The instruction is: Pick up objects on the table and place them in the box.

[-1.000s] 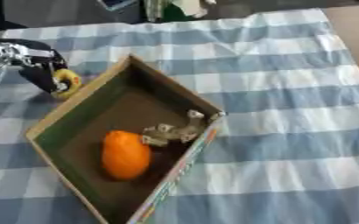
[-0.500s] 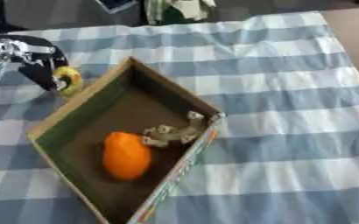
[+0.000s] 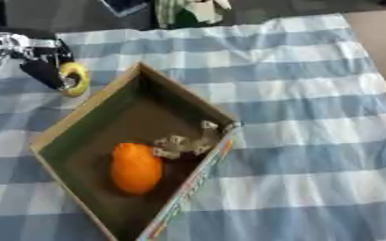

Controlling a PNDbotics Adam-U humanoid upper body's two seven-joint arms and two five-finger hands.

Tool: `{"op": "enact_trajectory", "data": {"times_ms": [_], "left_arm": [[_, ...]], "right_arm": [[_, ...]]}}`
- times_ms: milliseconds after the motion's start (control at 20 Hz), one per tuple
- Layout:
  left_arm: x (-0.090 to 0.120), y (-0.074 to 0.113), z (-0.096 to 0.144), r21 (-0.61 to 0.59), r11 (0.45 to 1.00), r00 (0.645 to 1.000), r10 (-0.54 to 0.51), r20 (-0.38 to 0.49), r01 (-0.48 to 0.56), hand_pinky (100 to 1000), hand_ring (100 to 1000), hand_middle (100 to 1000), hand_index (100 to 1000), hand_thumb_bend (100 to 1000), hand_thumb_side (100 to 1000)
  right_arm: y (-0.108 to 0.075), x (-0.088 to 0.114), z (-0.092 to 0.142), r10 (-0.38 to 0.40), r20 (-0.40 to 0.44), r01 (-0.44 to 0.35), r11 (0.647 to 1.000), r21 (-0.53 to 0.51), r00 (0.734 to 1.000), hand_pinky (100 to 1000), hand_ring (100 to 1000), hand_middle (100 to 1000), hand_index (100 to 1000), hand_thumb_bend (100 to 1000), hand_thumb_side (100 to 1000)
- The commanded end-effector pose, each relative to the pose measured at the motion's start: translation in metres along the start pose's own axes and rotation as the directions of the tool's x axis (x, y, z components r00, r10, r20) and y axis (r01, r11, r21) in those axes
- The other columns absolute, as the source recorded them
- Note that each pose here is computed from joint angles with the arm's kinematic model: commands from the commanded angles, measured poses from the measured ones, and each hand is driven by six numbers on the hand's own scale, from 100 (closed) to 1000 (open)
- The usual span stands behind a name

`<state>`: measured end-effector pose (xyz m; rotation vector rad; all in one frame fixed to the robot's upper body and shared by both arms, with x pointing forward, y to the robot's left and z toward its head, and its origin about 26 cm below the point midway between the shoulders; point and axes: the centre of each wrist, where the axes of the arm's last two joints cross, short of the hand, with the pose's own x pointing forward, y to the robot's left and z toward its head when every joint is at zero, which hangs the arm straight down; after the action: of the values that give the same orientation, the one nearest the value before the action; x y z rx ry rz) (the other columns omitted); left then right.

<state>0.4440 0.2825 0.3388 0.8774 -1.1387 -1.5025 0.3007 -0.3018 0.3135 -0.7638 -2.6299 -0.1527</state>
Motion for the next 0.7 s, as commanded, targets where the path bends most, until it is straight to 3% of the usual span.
{"op": "enact_trajectory", "data": {"times_ms": [50,450,700], "left_arm": [[0.004,0.026,0.027,0.096,0.994,0.998,-0.055,0.01,0.053,421,594,516,604,100,338],[0.062,0.033,0.073,0.262,0.946,0.953,-0.243,0.179,0.192,431,586,514,597,100,332],[0.092,0.026,0.095,0.344,0.922,0.925,-0.276,0.261,0.178,419,578,509,592,100,331]], "right_arm": [[-0.004,0.007,-0.006,0.0,0.031,0.0,1.0,-0.008,1.0,698,780,695,775,100,691],[-0.003,0.008,-0.007,-0.005,0.031,0.006,1.0,-0.005,0.999,699,781,694,775,100,690],[-0.003,0.009,-0.007,-0.01,0.034,0.01,1.0,-0.004,0.999,700,781,694,775,100,688]]}}
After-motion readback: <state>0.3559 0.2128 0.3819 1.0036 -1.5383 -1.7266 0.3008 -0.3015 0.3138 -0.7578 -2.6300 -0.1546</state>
